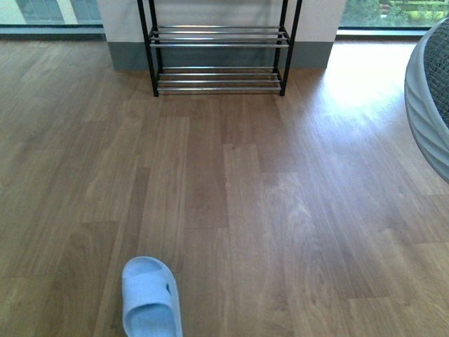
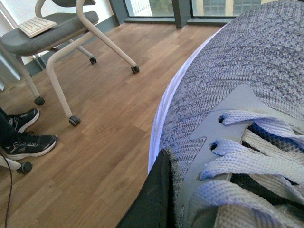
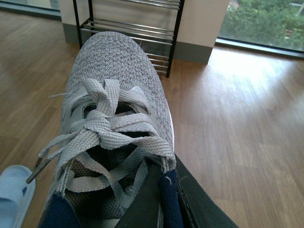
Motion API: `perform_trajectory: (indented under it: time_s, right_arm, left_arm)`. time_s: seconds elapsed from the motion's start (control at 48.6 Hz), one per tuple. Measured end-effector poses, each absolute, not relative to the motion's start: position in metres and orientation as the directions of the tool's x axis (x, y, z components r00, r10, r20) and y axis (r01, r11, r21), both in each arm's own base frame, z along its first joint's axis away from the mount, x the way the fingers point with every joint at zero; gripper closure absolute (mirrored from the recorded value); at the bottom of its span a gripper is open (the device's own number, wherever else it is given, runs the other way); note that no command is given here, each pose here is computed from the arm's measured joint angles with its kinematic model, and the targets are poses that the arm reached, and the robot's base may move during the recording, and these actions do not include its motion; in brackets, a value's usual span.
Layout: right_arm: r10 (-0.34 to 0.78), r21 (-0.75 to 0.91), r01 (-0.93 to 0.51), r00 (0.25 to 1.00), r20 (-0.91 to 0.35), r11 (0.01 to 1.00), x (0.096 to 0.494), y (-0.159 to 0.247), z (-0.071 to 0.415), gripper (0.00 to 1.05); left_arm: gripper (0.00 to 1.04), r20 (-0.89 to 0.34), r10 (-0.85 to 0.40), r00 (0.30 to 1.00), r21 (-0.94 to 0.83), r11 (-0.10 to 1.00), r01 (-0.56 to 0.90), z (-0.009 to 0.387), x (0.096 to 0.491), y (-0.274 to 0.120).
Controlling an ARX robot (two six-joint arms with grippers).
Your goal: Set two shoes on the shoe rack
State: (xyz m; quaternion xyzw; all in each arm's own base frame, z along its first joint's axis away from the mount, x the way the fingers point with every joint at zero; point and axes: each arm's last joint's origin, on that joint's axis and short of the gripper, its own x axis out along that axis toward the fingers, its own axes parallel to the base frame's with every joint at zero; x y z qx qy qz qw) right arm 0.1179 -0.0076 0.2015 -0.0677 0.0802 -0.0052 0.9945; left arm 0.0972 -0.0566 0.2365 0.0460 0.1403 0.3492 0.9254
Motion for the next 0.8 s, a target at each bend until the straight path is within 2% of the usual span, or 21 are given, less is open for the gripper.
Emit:
perform_trajectory:
  time_s: [0.802]
  right_arm:
    - [-0.017,-0.134,-0.005,0.987,-0.158,0.991,0.1177,-0.0074,0.2014,1.03]
  left_arm:
    - [1.02,-0.234,0.657,0.717,0.18,0.754,-0.632,0.2369,0.0969,-0.0563]
